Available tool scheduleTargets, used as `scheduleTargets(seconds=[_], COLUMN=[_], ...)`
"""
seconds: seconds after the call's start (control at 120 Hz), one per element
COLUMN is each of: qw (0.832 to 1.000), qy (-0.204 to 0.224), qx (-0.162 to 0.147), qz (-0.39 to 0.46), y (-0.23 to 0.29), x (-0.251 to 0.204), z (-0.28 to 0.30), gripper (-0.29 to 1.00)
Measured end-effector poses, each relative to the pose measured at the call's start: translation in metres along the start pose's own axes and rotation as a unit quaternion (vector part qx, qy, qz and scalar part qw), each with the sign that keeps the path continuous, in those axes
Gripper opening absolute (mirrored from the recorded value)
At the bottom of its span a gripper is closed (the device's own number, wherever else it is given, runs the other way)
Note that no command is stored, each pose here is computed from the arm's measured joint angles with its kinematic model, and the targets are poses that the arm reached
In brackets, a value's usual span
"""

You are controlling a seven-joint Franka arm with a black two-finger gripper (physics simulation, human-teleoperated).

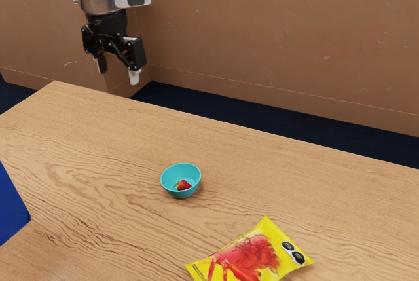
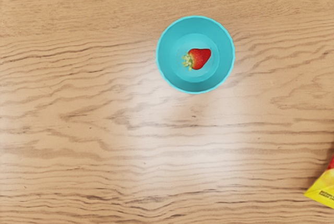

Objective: Take strawberry from the bowl

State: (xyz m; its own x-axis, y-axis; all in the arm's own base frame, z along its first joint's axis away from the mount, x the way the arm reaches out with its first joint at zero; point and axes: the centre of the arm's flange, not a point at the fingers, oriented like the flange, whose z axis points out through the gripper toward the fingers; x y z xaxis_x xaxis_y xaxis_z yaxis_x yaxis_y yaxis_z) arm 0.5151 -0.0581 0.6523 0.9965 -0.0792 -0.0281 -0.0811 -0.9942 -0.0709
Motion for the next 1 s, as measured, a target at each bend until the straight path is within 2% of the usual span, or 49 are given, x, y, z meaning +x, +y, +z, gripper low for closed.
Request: scheduleTargets(seconds=[0.083,0.167,0.208,0.283,0.333,0.408,0.533,0.608,0.725,0.825,1.0], qw=[1.000,1.000,1.000,0.997,0.996,0.997,0.997,0.992,0.979,0.953,0.921], qy=[0.013,-0.005,-0.027,-0.070,-0.078,-0.067,-0.068,-0.068,-0.079,-0.075,-0.057], qx=[0.003,0.003,-0.003,-0.017,-0.012,-0.001,0.014,0.025,0.039,0.055,0.033], qz=[-0.022,-0.006,0.007,0.028,0.037,0.043,0.045,0.099,0.185,0.287,0.384], y=[-0.020,0.001,0.017,0.053,0.079,0.090,0.069,0.074,0.069,0.080,0.064], x=[-0.006,0.000,0.022,0.088,0.110,0.114,0.114,0.096,0.055,0.073,0.094], z=[0.012,0.062,0.099,0.186,0.223,0.230,0.246,0.253,0.269,0.283,0.299], gripper=[0.70,0.70,0.70,0.70,0.70,0.70,0.70,0.70,0.70,0.70,0.45])
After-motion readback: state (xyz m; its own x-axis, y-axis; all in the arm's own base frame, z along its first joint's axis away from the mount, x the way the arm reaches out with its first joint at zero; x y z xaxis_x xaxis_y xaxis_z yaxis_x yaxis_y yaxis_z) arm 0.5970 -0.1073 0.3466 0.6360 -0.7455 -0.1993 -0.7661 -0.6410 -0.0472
